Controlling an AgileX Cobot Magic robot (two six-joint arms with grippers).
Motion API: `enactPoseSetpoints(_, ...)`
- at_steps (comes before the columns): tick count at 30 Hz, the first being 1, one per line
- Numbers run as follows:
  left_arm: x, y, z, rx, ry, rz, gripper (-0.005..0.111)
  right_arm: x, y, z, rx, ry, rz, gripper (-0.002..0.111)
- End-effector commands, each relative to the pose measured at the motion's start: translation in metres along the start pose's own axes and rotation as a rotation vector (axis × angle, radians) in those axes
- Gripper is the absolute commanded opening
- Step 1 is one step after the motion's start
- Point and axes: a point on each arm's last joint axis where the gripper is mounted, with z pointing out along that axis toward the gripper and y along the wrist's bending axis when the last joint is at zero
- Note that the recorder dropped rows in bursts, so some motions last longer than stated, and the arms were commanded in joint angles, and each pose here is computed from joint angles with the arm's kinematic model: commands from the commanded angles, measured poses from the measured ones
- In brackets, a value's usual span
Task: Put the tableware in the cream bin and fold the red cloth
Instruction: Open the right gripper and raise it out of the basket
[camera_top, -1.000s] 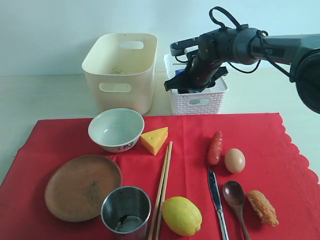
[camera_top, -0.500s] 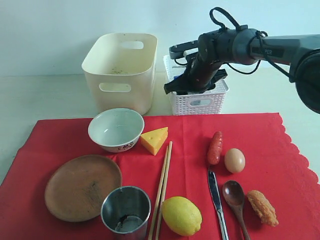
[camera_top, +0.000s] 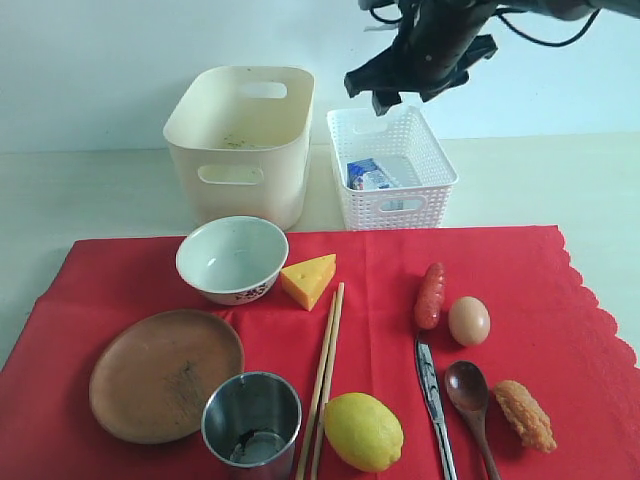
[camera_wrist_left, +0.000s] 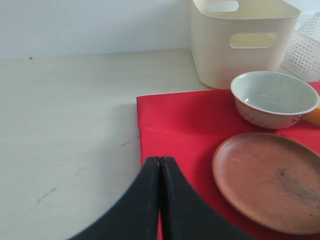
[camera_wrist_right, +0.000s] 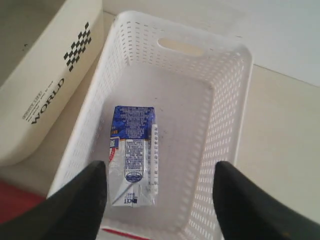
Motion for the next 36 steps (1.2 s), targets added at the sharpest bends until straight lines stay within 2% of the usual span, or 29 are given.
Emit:
enactPoseSetpoints(1,0.000,0.000,0.000,-0.001,-0.015,-0.011,0.000,-0.005,-0.006,-0.040,0.014,0.014,-0.035,0.060)
enactPoseSetpoints(10,0.000,0.000,0.000,-0.001,-0.015,-0.011,0.000,0.005,-0.010,-0.085,0.010,0.074,-0.027,0.059)
enactPoseSetpoints(18,0.000,0.000,0.000,-0.001,-0.015,-0.011,0.000,0.033,-0.010,-0.095,0.004,0.096,-0.028,0.059)
enactPoseSetpoints(30,0.000,0.000,0.000,-0.001,-0.015,-0.011,0.000,0.091,-0.003,-0.087,-0.057,0.125,0.002,0.059)
enactPoseSetpoints(36,0.000,0.000,0.000,-0.001,-0.015,-0.011,0.000,0.124,0.007,-0.063,-0.125,0.152,0.073,0.059)
